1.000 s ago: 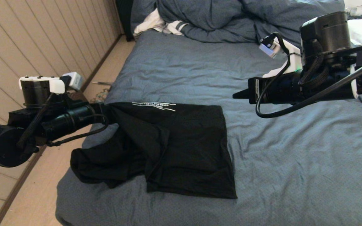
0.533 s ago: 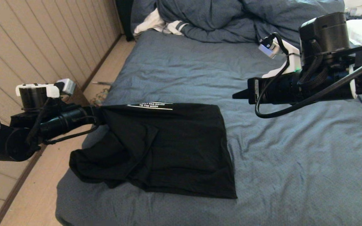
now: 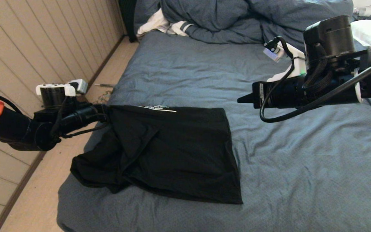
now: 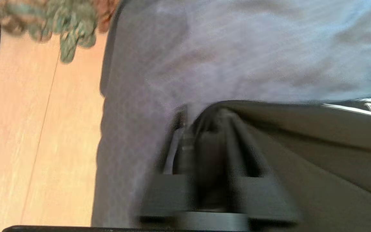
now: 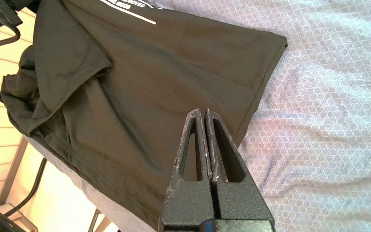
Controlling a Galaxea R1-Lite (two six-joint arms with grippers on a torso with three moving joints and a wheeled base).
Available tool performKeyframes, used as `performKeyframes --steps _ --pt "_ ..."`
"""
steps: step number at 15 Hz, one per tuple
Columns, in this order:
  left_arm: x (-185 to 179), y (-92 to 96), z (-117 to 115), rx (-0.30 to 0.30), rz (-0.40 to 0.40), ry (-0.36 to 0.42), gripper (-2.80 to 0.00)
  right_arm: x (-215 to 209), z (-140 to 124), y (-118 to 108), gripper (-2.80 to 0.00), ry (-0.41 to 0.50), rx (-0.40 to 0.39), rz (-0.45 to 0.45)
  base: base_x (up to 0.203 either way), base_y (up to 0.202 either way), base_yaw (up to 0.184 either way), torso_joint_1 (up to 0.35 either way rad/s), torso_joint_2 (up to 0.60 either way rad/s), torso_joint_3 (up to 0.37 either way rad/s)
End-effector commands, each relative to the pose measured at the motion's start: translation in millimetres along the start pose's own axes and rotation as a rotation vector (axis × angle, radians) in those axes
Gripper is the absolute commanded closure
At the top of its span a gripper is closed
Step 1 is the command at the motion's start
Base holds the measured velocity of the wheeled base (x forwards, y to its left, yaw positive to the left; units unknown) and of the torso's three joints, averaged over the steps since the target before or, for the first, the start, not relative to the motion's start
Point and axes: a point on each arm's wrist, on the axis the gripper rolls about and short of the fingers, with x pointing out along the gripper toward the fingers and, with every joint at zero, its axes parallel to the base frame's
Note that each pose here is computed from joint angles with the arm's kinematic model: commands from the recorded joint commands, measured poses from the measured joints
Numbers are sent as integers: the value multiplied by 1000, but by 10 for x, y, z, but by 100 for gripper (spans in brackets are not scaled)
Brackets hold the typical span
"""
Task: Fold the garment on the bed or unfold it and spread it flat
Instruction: Unford the black T-shirt
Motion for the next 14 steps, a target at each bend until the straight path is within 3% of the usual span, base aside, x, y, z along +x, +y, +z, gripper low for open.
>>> performKeyframes --steps 1,4,6,11,14 --pt "-25 -15 48 2 -4 -3 -280 22 -8 -3 0 6 2 1 0 0 0 0 0 0" --pt "-205 -62 143 22 -4 -13 -280 -10 4 3 0 -1 0 2 0 0 0 0 0 0" --pt "-358 -86 114 50 -1 2 -280 -33 13 6 0 -7 1 3 0 0 0 0 0 0" --pt "-511 -103 40 55 10 23 -280 -55 25 7 0 -14 1 3 0 0 0 0 0 0" --pt "-646 -141 165 60 8 -17 -280 -54 24 7 0 -13 1 3 0 0 0 0 0 0"
